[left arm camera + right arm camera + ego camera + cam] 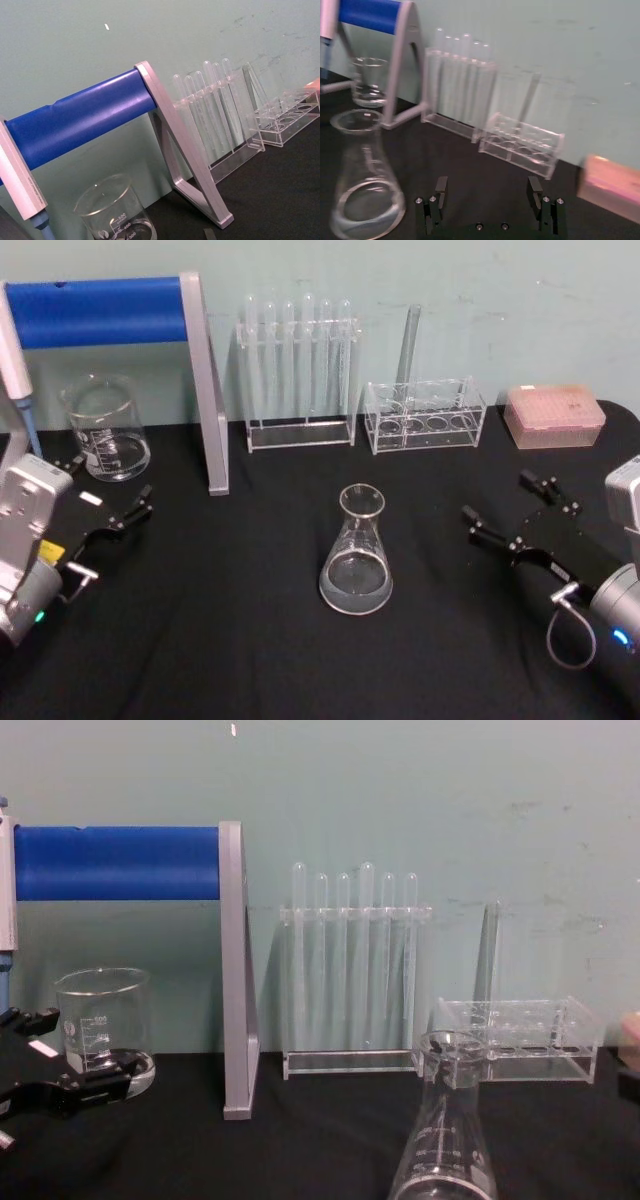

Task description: Grasp the erlenmeyer flask with one hand, shake it three times, then place it back.

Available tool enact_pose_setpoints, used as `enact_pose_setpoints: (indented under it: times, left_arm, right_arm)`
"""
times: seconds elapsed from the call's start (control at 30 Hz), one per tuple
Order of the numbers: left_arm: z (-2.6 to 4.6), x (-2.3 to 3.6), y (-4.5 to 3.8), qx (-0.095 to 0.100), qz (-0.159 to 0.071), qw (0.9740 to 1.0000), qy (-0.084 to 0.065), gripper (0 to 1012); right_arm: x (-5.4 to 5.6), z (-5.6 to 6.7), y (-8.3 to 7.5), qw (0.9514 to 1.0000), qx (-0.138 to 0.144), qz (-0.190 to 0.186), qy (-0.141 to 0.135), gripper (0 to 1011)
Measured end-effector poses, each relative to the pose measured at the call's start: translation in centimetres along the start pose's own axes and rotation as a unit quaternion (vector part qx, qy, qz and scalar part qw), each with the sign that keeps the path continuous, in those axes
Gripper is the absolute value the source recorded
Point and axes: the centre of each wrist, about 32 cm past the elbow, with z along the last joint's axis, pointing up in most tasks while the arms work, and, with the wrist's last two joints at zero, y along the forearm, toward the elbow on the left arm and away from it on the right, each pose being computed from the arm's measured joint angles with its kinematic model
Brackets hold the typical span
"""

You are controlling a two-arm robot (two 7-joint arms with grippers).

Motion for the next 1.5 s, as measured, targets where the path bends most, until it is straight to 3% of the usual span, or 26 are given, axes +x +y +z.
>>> enact_pose_setpoints:
  times: [0.27,0.43,0.8,1.5]
  left_arm:
    - [0.0,0.0,0.0,0.0,0.0,1.0,0.0,1001]
    - [0.0,0.0,0.0,0.0,0.0,1.0,0.0,1001]
    - [0.0,0.0,0.0,0.0,0.0,1.0,0.0,1001]
    - [0.0,0.0,0.0,0.0,0.0,1.0,0.0,1001]
  right_arm:
    - [-0.6,-0.2,0.1,0.9979,0.001,0.054,0.035,1000]
    - [-0.6,-0.4,0.4,0.9939,0.004,0.098,0.052,1000]
    - [-1.3,-0.7,2.0,0.9823,0.017,0.184,0.034,1000]
    - [-2.5,-0.3,6.0,0.9774,0.03,0.204,0.046,1000]
